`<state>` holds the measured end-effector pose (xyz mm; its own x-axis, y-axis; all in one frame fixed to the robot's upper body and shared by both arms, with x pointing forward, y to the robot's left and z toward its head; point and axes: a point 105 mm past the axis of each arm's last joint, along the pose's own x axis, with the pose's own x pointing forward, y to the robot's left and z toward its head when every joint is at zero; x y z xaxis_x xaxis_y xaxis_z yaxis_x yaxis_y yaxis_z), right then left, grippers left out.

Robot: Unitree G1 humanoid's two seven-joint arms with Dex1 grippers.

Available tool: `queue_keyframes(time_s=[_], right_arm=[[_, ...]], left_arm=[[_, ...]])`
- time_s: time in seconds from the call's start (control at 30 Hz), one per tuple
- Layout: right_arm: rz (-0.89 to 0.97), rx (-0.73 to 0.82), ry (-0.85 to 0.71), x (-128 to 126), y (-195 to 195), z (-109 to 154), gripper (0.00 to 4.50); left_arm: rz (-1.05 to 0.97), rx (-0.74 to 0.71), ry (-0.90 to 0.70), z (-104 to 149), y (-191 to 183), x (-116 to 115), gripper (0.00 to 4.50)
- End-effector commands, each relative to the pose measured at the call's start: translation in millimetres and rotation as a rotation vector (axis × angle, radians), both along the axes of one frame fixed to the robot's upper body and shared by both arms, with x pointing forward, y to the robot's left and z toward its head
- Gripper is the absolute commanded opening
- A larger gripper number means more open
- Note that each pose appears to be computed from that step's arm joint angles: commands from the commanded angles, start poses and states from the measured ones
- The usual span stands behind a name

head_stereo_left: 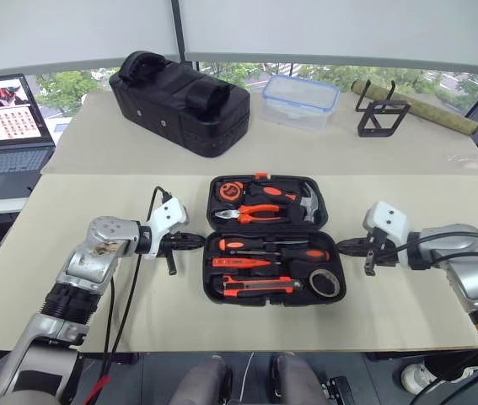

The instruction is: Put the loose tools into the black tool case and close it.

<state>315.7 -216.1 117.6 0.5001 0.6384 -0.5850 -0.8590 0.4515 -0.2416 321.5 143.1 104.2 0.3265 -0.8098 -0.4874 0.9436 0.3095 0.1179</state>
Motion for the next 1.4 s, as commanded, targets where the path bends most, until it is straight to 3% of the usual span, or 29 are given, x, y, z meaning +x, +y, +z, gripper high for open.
queue_keyframes(time_s=[0.03,0.3,0.57,0.73,0.83,1.0,1.17,1.4], right_arm=[[0.165,-0.012,-0.059,-16,19,12,0.00],[0.261,-0.016,-0.008,-57,26,4,0.00],[0.109,-0.099,-0.031,-58,-4,-7,0.00],[-0.071,-0.103,-0.057,-51,-40,3,0.00],[-0.199,0.024,-0.061,-39,-46,22,0.79],[-0.322,0.255,-0.034,-12,-29,45,2.49],[-0.399,0.353,-0.002,20,-6,52,4.25],[-0.551,0.425,0.074,59,6,43,4.25]], left_arm=[[-0.182,-0.043,0.044,3,-20,-31,0.08],[-0.224,0.046,0.044,-16,-12,-50,0.08],[-0.156,0.148,0.043,-24,22,-59,0.08],[-0.030,0.173,0.077,-18,55,-55,0.08],[0.183,0.057,0.119,1,65,-27,0.77],[0.376,-0.201,0.259,39,47,17,2.57],[0.451,-0.314,0.385,49,18,42,4.38],[0.480,-0.313,0.423,38,-12,61,4.38]])
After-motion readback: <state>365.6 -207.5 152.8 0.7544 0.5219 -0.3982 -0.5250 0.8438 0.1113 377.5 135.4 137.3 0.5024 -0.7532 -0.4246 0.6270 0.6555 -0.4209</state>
